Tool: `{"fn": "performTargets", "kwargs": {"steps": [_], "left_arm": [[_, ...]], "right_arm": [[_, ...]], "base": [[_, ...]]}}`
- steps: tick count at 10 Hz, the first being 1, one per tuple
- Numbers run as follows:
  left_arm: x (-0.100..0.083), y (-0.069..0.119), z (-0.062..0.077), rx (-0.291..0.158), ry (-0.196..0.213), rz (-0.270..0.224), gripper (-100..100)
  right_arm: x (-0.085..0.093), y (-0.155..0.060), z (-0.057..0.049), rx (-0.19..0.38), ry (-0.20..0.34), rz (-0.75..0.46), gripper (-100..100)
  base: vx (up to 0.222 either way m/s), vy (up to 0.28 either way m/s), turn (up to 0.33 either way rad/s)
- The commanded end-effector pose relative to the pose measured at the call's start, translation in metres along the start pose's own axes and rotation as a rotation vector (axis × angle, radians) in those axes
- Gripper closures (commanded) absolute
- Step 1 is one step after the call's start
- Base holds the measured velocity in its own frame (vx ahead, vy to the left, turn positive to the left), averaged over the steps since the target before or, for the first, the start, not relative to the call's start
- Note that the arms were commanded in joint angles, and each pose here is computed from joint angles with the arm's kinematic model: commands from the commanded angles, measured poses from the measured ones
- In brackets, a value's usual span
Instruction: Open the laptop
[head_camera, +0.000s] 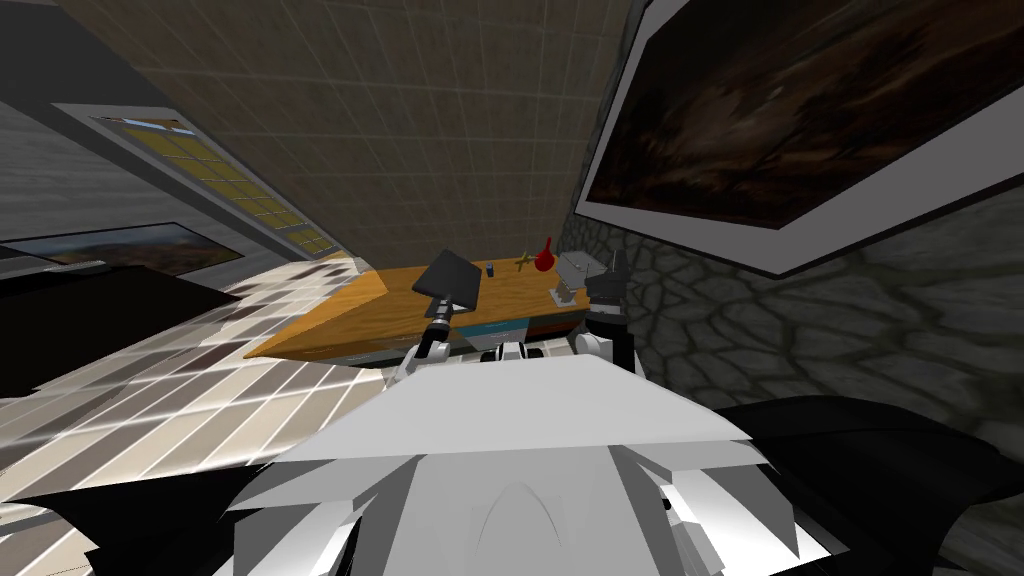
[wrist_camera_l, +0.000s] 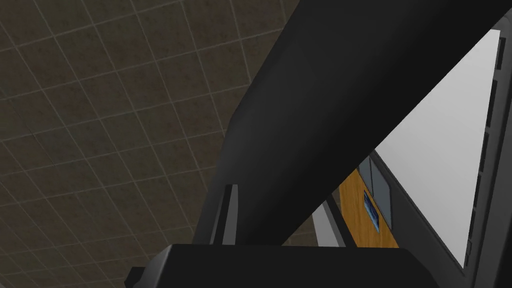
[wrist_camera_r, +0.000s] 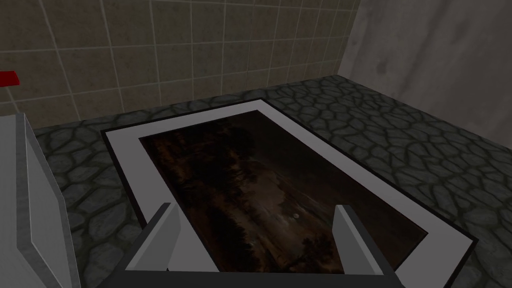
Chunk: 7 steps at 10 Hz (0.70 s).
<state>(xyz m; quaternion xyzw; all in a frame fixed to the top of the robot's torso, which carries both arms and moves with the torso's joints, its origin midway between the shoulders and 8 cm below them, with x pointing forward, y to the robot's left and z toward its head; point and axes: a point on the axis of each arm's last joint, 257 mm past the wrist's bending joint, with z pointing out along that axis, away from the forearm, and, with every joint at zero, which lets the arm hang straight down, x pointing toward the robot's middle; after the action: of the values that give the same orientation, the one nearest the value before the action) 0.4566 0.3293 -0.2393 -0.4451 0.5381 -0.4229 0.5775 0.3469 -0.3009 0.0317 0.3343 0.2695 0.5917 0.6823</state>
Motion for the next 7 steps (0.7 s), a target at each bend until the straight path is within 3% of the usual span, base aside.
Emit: {"fn": "performTargets", "kwargs": {"steps": [1, 5, 6, 7], "left_arm": [[0.011, 0.01, -0.001, 0.001, -0.004, -0.098, 100], [0.033, 0.025, -0.004, 0.006, -0.017, -0.271, 100], [0.023, 0.015, -0.001, 0.001, -0.014, -0.242, -100], [0.023, 0.015, -0.001, 0.001, -0.014, -0.242, -100]], "right_arm": [[0.0, 0.0, 0.0, 0.0, 0.0, 0.0, 0], [0.0, 0.0, 0.0, 0.0, 0.0, 0.0, 0], [0.0, 0.0, 0.0, 0.0, 0.0, 0.0, 0], [0.0, 0.0, 0.0, 0.0, 0.0, 0.0, 0]], "base": [[-0.007, 0.083, -0.02], [-0.005, 0.11, -0.027], [-0.004, 0.027, 0.002], [-0.003, -0.015, 0.013]]}}
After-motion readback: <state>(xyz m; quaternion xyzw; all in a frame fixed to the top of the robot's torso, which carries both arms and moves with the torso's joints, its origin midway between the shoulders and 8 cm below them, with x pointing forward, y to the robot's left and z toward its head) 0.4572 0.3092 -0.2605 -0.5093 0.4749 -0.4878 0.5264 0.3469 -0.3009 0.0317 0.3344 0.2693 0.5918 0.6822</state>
